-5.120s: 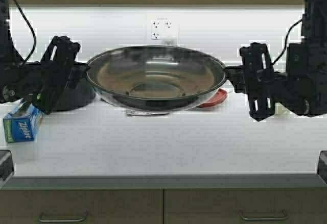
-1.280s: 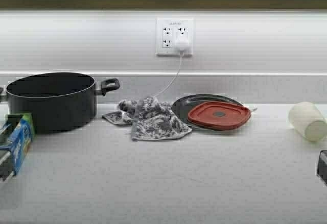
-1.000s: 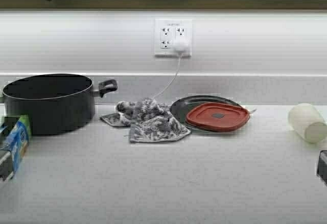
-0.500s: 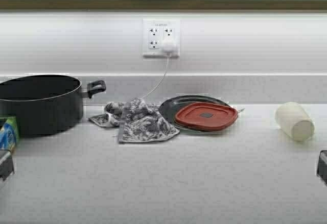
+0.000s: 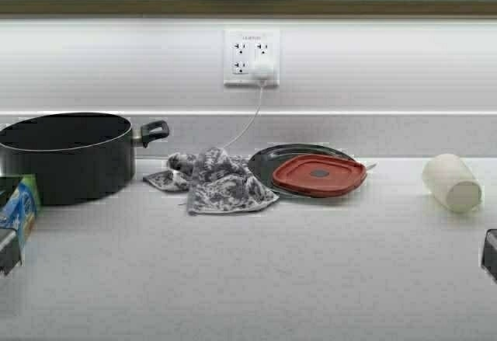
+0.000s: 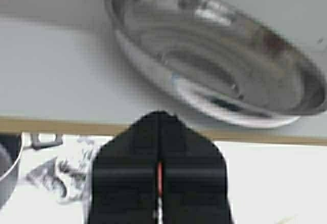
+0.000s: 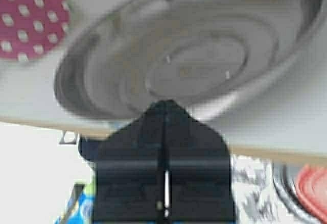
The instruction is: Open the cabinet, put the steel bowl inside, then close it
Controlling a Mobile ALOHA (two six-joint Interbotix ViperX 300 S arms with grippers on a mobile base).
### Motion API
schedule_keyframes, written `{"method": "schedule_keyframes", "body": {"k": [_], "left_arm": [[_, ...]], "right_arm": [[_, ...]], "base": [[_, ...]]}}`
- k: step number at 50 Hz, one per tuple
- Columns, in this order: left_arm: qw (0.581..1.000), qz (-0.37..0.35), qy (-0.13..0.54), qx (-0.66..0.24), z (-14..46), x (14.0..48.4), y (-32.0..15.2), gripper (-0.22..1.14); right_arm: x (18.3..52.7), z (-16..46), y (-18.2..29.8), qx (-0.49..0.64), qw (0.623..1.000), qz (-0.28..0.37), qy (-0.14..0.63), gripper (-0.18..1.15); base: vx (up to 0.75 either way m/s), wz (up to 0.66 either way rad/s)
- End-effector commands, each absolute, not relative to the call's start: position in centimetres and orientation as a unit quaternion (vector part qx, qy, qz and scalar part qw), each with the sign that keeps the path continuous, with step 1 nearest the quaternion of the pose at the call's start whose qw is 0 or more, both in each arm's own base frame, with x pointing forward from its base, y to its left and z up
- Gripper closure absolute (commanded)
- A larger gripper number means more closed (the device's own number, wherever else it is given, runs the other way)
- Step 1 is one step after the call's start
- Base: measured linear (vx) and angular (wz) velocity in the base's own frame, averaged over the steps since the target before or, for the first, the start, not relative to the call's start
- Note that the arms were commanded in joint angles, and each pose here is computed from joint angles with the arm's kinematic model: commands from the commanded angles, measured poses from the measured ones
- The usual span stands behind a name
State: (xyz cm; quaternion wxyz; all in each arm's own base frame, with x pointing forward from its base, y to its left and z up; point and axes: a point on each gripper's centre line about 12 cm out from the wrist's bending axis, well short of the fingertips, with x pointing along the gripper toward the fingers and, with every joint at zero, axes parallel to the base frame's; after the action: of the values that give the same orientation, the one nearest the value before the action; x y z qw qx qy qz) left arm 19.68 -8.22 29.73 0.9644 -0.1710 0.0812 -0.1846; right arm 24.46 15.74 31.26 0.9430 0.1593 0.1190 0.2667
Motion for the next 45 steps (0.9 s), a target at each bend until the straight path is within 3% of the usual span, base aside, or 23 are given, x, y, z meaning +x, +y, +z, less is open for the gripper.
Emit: {"method": "schedule_keyframes", "body": {"k": [1, 45], "left_arm": [[0.965, -0.182, 0.089, -0.167, 30.0, 20.8, -8.7, 0.87], [0.972, -0.141, 0.117, -0.150, 29.2, 22.4, -7.4, 0.87]], "right_arm": [[24.4, 31.8, 15.7, 0.148, 0.944, 0.267, 0.123, 0.89], [23.3, 32.8, 14.1, 0.045, 0.957, 0.246, 0.146, 0.89]], "base": [[-0.07, 0.03], [-0.10, 0.02]]}}
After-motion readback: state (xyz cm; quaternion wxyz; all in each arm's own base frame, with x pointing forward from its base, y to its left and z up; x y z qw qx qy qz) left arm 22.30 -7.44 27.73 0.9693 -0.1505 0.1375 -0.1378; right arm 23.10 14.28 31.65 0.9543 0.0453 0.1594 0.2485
